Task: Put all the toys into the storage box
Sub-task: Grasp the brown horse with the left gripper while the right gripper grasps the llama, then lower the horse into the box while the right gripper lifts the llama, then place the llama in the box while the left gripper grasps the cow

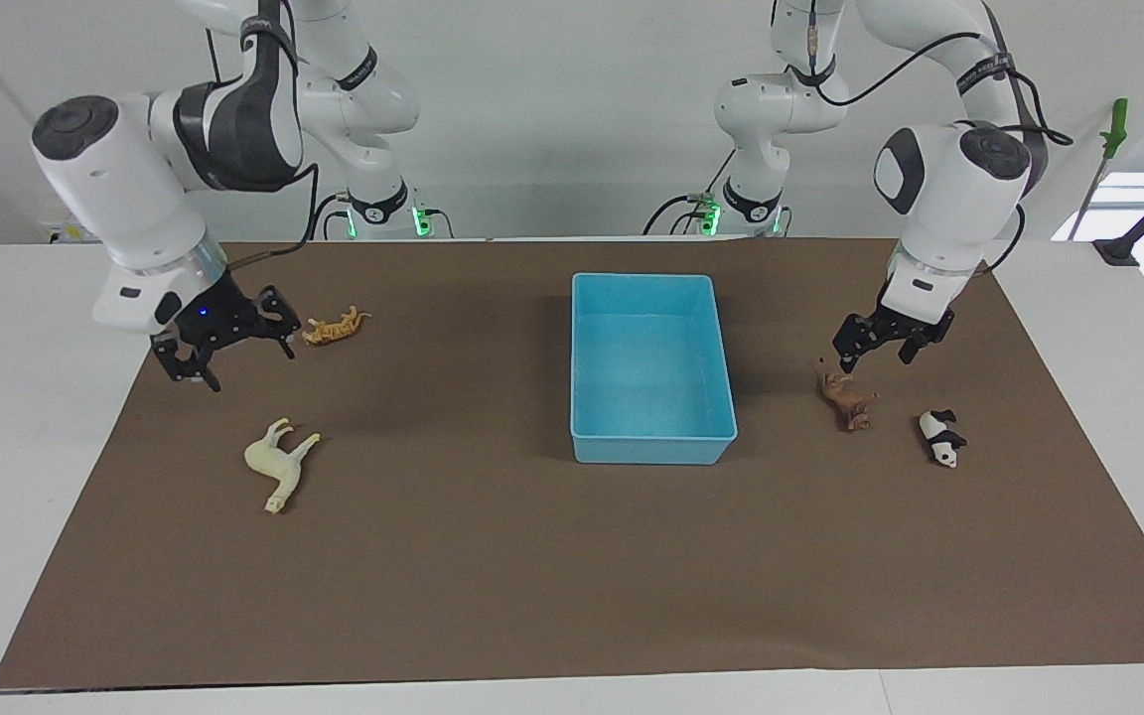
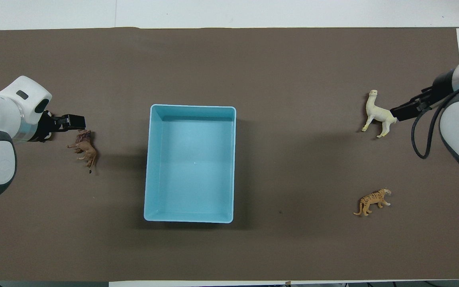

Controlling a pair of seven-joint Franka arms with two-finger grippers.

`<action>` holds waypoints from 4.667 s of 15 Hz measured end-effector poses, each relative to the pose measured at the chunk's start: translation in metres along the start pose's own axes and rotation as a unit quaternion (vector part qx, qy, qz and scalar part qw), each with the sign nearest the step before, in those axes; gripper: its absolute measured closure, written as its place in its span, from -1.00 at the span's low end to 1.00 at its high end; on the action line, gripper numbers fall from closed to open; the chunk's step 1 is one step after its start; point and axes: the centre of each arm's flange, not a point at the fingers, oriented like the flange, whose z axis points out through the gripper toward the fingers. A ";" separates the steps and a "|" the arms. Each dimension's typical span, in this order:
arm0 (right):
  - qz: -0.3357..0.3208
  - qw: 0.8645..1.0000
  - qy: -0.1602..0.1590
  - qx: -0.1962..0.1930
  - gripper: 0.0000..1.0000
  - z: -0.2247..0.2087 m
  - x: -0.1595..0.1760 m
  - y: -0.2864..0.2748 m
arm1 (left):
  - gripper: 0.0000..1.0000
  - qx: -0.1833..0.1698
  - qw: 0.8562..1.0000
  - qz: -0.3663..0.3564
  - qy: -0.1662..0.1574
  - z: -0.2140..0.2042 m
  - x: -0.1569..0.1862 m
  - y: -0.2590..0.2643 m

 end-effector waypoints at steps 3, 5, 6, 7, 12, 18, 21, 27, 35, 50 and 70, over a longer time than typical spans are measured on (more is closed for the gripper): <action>-0.068 0.997 0.021 -0.008 -1.00 0.066 0.009 0.022 | -1.00 -0.004 0.999 -0.023 0.030 0.043 0.013 -0.020; -0.113 0.993 0.025 -0.016 -1.00 0.103 0.008 0.019 | -1.00 -0.007 0.999 -0.026 0.045 0.062 0.020 -0.024; -0.131 0.991 0.021 -0.014 -1.00 0.117 0.003 0.015 | -1.00 -0.008 0.999 -0.024 0.045 0.069 0.021 -0.023; -0.143 0.990 0.015 -0.009 -1.00 0.129 -0.005 0.013 | -1.00 -0.008 0.999 -0.019 0.044 0.073 0.021 -0.022; -0.174 0.985 -0.006 0.008 -1.00 0.161 -0.041 0.019 | -1.00 -0.004 0.999 0.032 0.023 0.096 0.016 -0.023; -0.179 0.984 0.006 -0.013 -1.00 0.168 -0.054 0.024 | -1.00 -0.003 0.999 0.043 0.004 0.115 0.009 -0.027; -0.178 0.984 0.011 -0.023 -1.00 0.180 -0.060 0.023 | -1.00 -0.003 0.999 0.044 -0.001 0.121 0.008 -0.027; -0.176 0.984 0.011 -0.024 -0.98 0.186 -0.064 0.024 | -1.00 -0.004 0.999 0.049 -0.010 0.132 0.005 -0.024; -0.170 0.984 0.020 -0.039 0.12 0.181 -0.064 0.033 | 0.22 -0.004 0.998 0.057 -0.013 0.134 0.002 -0.024; 0.188 0.981 0.002 0.047 0.18 -0.015 0.100 -0.150 | 0.22 -0.006 0.994 -0.074 -0.077 -0.005 0.015 0.163; 0.420 0.902 0.032 0.097 0.23 -0.023 0.159 -0.437 | -1.00 -0.013 0.999 -0.032 0.003 0.003 0.040 -0.046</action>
